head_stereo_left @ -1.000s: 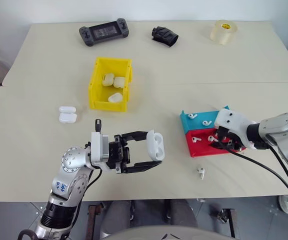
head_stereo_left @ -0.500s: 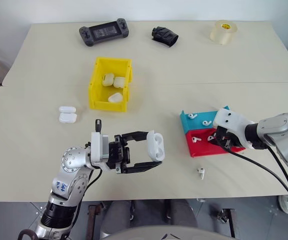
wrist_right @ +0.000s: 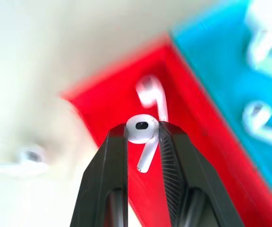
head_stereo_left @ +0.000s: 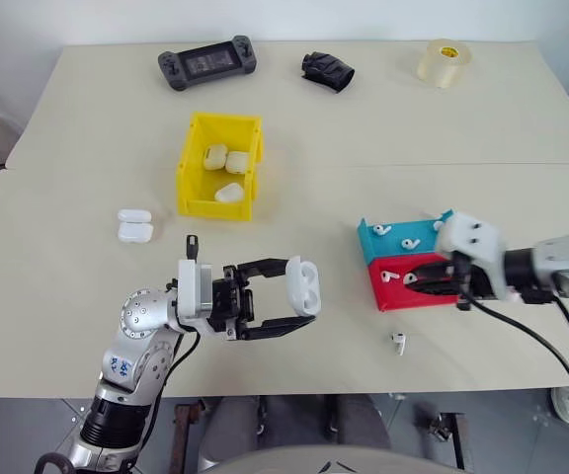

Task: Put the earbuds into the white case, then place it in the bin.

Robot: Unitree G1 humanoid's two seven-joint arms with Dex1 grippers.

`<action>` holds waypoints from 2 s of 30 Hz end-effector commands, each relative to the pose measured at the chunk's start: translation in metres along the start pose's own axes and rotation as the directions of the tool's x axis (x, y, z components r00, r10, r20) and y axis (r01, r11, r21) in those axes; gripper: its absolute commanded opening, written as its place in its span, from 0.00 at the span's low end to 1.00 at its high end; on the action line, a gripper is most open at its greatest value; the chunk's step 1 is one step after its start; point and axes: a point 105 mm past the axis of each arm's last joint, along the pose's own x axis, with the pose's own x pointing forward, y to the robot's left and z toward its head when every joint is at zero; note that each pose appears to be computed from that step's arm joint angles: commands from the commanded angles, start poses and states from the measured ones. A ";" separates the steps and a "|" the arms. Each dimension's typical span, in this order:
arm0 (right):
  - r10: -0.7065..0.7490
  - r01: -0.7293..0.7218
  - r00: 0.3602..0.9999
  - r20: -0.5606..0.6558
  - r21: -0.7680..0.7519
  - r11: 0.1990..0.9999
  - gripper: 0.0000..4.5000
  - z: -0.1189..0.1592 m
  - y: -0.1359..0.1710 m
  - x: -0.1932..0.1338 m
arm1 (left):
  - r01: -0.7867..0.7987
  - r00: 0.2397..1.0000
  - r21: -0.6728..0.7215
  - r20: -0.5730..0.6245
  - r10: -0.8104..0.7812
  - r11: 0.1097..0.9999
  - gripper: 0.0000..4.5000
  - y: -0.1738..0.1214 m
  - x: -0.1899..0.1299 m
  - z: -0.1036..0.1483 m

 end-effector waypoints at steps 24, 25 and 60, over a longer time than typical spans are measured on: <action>-0.045 -0.035 0.366 0.929 0.061 0.998 0.13 0.124 0.075 0.019 | 0.078 0.985 -0.079 0.160 -0.065 0.994 0.61 0.033 0.023 0.012; -0.049 -0.029 0.360 0.932 0.063 0.998 0.13 0.124 0.075 0.021 | 0.074 0.984 -0.080 0.165 -0.060 0.994 0.61 0.034 0.024 0.013; 0.023 -0.061 0.426 0.905 0.003 0.998 0.13 0.109 0.073 0.062 | 0.104 0.982 -0.092 0.169 -0.087 0.990 0.61 0.028 0.027 0.016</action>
